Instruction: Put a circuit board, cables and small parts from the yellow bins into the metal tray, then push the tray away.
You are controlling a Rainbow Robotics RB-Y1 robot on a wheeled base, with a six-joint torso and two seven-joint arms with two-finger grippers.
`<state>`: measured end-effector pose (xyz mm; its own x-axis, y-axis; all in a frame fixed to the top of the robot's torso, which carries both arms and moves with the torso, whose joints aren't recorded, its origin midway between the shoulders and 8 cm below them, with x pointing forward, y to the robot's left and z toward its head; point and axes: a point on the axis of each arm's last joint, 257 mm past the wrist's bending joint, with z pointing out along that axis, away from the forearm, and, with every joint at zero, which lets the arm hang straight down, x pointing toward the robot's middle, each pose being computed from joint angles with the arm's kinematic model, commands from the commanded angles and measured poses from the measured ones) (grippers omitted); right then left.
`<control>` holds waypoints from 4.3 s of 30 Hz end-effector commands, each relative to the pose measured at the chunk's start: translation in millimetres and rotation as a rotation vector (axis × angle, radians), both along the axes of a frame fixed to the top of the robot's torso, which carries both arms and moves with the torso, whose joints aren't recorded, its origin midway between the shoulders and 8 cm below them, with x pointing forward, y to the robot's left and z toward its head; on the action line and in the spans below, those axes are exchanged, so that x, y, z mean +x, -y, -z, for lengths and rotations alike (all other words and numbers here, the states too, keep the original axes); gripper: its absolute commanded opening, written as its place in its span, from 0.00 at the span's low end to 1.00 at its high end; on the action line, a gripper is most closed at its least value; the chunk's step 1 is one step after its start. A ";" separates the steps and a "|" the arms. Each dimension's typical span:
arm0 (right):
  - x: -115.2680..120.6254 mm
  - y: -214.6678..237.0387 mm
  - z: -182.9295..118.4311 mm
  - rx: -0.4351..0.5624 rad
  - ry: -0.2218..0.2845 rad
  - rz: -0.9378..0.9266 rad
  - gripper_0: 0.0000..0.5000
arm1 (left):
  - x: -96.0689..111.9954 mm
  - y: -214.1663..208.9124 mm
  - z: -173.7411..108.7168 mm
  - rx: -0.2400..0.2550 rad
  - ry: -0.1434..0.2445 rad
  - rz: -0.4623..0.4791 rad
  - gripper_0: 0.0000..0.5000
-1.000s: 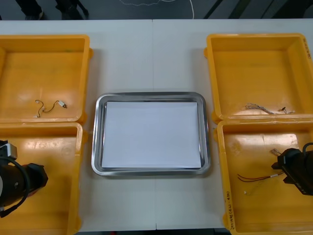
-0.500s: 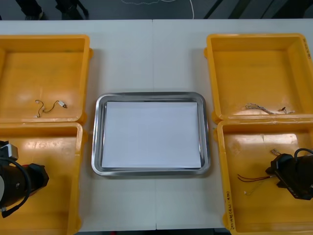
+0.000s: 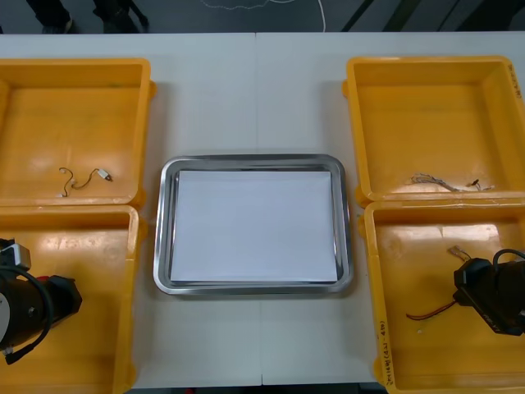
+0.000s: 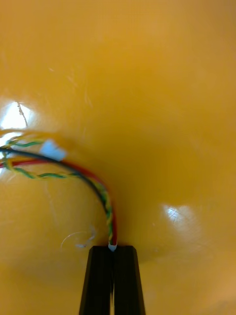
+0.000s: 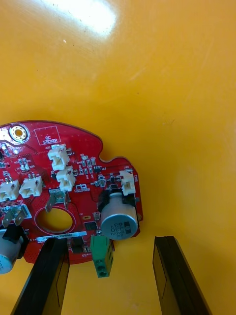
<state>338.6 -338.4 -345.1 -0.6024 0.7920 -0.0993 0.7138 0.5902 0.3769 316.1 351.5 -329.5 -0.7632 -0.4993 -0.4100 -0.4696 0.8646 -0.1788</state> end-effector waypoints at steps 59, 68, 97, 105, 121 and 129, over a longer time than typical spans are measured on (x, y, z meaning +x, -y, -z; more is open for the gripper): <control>4.5 -122.2 -132.7 -0.286 0.170 -0.791 0.00 | -8.9 -35.7 -163.1 0.263 0.139 0.122 0.00; 2.1 -134.6 -136.9 -0.285 0.154 -0.824 0.00 | 10.2 -13.4 -181.6 0.231 0.175 0.240 0.00; 0.4 -167.4 -140.0 -0.312 0.130 -0.862 0.00 | 72.0 33.3 -215.3 0.068 0.059 0.353 0.00; 1.5 -165.6 -140.4 -0.317 0.130 -0.854 0.00 | 78.1 57.3 -215.3 0.079 0.049 0.409 0.00; -1.9 -159.3 -137.9 -0.333 0.104 -0.848 0.00 | 69.3 129.4 -191.9 0.043 -0.081 0.469 0.00; -2.7 -158.5 -137.4 -0.333 0.100 -0.848 0.00 | 53.2 164.2 -172.7 0.068 -0.146 0.532 0.00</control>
<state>333.6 -191.6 -219.3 -0.9559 0.0001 -0.2938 -0.0344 0.9931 0.1125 368.9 197.7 -169.7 -0.9603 -0.0864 -0.2654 -0.0566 0.9914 -0.1180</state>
